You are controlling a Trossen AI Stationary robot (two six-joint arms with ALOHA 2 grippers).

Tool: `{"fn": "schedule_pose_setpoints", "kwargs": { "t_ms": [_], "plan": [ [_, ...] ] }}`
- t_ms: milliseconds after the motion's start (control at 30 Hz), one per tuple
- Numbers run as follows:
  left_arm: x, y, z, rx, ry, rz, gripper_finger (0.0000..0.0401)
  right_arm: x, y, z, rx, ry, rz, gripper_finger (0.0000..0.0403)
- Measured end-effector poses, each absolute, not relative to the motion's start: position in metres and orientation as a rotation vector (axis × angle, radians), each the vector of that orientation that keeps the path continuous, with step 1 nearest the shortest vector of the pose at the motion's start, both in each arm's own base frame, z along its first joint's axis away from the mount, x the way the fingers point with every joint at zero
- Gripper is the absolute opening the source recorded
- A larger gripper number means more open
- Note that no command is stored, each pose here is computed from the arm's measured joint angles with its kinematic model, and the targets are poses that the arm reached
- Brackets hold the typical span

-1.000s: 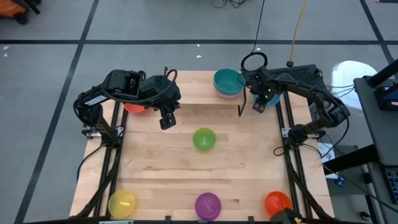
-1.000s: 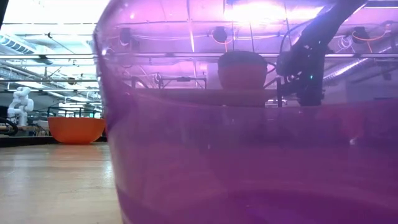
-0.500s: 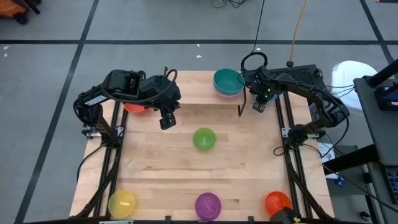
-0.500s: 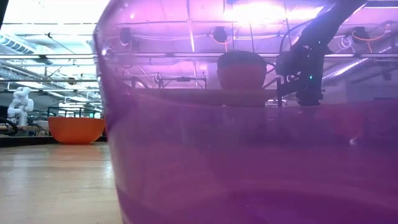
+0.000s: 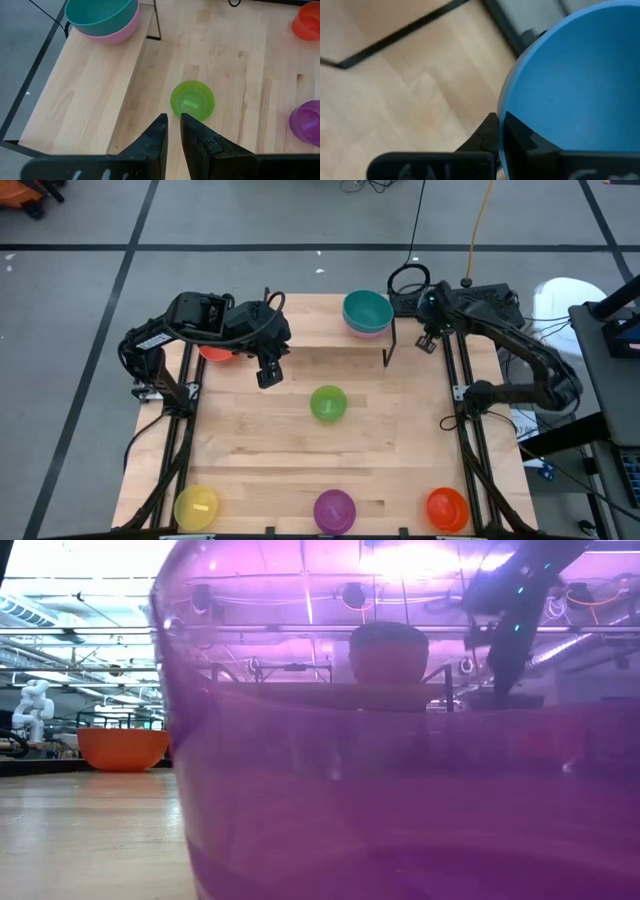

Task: Place and stack bowls onto a shelf
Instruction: Stack the blue bowl on top of the dark green bowl on the shelf

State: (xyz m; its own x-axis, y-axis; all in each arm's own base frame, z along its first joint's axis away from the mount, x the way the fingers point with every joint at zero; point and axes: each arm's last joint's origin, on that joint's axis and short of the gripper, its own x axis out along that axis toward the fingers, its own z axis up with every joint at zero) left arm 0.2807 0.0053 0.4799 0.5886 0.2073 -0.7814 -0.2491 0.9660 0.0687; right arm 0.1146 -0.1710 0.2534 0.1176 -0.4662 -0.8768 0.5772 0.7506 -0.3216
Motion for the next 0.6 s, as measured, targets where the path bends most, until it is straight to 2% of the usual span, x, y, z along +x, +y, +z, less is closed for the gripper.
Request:
{"fn": "schedule_pose_setpoints", "kwargs": {
  "t_ms": [167,333,600],
  "plan": [
    [0.281,0.005,0.480,-0.050,0.903,0.266,0.0058,0.099,-0.149,0.285,0.043,1.107,-0.837,0.0001],
    [0.281,0.005,0.480,-0.050,0.903,0.267,0.0058,0.091,-0.129,0.335,-0.030,0.963,-0.864,0.0000],
    [0.281,0.006,0.480,-0.058,0.902,0.271,0.0058,0.092,-0.100,0.434,-0.134,0.565,-0.633,0.0000]
  ]
}}
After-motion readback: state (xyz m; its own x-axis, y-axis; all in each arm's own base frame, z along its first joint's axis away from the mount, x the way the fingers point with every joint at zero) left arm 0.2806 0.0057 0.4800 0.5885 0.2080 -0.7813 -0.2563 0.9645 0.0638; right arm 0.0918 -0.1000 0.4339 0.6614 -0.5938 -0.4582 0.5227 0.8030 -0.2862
